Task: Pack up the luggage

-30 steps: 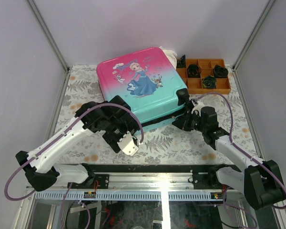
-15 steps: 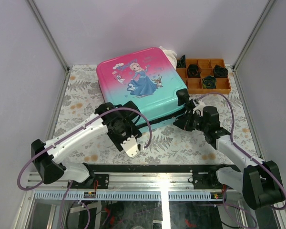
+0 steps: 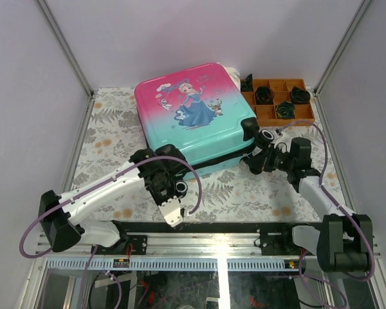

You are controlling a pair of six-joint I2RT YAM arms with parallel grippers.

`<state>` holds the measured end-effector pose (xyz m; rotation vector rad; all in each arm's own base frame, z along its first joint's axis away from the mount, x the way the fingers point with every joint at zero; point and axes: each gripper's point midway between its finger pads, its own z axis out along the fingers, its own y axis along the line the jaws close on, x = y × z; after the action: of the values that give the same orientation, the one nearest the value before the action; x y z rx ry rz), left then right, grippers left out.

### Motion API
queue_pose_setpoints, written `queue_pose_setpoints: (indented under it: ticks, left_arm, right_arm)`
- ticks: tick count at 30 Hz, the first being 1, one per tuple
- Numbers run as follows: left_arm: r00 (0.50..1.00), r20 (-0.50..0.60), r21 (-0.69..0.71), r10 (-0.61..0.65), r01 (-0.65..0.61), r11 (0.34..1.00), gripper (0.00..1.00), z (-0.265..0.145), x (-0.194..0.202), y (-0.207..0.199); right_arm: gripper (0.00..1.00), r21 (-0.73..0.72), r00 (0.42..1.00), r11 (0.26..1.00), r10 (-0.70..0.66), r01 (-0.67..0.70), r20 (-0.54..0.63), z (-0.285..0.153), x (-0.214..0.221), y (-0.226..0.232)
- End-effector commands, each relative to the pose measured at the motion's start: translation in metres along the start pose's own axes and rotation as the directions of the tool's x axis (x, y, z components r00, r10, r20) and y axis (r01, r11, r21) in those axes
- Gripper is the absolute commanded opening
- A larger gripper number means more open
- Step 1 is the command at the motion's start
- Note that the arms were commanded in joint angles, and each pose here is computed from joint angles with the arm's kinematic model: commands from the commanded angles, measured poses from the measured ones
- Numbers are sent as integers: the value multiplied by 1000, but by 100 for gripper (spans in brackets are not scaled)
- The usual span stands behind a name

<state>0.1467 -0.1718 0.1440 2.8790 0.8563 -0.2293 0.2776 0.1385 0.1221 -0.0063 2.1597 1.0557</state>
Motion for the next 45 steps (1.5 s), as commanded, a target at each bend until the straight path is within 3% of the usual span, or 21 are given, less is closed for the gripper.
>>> queue_pose_setpoints:
  ticks: [1, 11, 13, 19, 21, 25, 29, 38, 45]
  left_arm:
    - [982, -186, 73, -45, 59, 996, 13, -14, 37, -28]
    - [980, -191, 81, -46, 63, 995, 10, -11, 38, -30]
    - [984, -174, 48, -46, 55, 997, 14, -17, 34, -21]
    - [997, 52, -203, -59, 68, 977, 84, -69, -14, 36]
    - [996, 86, -267, -19, 42, 963, 99, -83, -32, 53]
    - [995, 75, -334, 68, -39, 942, 100, -91, -57, 75]
    - [992, 39, -362, 116, -94, 927, 100, -85, -57, 103]
    - [986, -45, -282, 163, -169, 944, 100, -42, -38, 127]
    - [985, -82, -233, 149, -164, 958, 87, -30, -28, 135]
  right_arm:
    - [0, 133, 997, 991, 10, -21, 81, -23, -40, -40]
    - [0, 44, 997, 999, 10, -13, 72, -31, -37, -47]
    - [0, 35, 998, 999, 6, -9, 70, -29, -37, -49]
    - [0, -4, 997, 998, 63, -63, 54, -25, -33, -46]
    - [0, -6, 997, 998, 62, -62, 56, -25, -32, -46]
    - [0, -5, 996, 998, 70, -70, 48, -23, -34, -48]
    - [0, -6, 996, 997, 79, -79, 50, -22, -36, -49]
    - [0, -10, 996, 997, 76, -76, 42, -21, -37, -49]
    - [0, -11, 996, 996, 87, -86, 35, -19, -33, -52]
